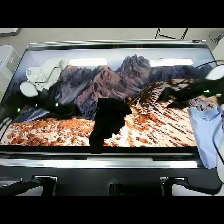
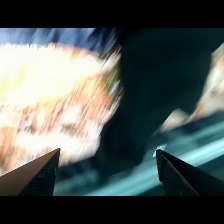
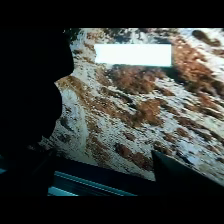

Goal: Fold the clothes and pants, and hang the long-sleeved shirts on hangers.

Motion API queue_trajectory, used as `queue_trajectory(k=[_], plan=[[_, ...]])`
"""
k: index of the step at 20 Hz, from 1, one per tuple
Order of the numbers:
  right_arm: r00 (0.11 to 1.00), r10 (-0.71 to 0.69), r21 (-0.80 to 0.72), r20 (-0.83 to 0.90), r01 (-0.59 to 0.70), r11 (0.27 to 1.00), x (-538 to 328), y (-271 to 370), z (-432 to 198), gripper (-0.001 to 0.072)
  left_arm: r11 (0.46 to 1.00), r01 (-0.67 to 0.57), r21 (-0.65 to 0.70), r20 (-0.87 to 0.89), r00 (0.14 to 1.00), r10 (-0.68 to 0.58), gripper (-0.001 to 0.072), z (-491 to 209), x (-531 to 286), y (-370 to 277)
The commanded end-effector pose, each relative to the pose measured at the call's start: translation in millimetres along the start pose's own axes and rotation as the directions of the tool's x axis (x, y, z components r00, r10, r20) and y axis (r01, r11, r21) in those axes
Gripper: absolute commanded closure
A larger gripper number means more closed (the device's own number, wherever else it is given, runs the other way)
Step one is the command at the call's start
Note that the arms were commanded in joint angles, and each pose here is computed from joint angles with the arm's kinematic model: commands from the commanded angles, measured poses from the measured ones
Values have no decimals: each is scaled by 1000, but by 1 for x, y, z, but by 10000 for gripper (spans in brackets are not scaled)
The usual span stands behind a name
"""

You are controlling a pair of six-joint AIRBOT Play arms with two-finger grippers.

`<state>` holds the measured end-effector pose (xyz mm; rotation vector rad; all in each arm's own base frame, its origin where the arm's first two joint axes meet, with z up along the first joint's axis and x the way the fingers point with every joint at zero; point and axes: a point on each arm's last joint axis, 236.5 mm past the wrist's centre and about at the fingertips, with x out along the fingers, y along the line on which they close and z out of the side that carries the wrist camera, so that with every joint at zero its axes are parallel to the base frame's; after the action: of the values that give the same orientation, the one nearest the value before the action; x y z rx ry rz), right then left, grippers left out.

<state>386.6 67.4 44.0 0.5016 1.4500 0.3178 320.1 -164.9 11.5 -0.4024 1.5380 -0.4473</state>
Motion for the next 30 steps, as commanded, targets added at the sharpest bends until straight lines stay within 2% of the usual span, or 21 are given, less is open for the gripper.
queue_trajectory(k=[1,4,9,10,11,13,14,15,16,22,23,25,27,30], plan=[[980,150,29,-131,-148,989,75,30,-7,4,998,26,-60,-105,994,-32,-3,-64,39,20],[965,198,73,-171,-188,979,112,38,-6,4,990,84,-111,-119,988,-97,-3,-96,93,11],[956,230,107,-181,-213,971,140,44,-3,3,986,118,-119,-46,991,-124,0,-102,129,-7],[955,235,110,-182,-218,970,146,47,-3,3,986,123,-117,-37,991,-128,36,-101,134,-12],[953,242,117,-183,-223,968,153,50,-3,3,985,128,-117,-34,991,-133,145,-101,139,-16],[945,273,136,-180,-251,958,165,58,-1,3,983,119,-140,-42,991,-126,305,-105,147,-19],[942,288,145,-174,-265,953,170,63,0,3,982,116,-149,-44,991,-124,489,-105,148,-19],[939,297,150,-170,-274,950,176,68,0,3,982,117,-148,-43,991,-124,616,-105,147,-19],[942,294,148,-162,-272,951,181,70,2,3,982,119,-147,-38,991,-126,683,-104,146,-19],[945,324,146,-56,-313,938,199,104,18,49,983,135,-121,-15,990,-138,682,-99,139,-25],[945,322,138,-50,-313,940,202,109,18,210,983,137,-119,-12,990,-139,682,-99,138,-26],[946,320,132,-44,-312,941,204,113,17,672,983,140,-115,-6,990,-141,683,-98,136,-27],[948,315,99,-49,-309,946,194,112,20,673,984,146,-97,28,989,-144,684,-90,126,-27],[968,249,-56,31,-247,967,136,105,50,674,993,115,24,175,978,-118,685,-48,68,-29]])
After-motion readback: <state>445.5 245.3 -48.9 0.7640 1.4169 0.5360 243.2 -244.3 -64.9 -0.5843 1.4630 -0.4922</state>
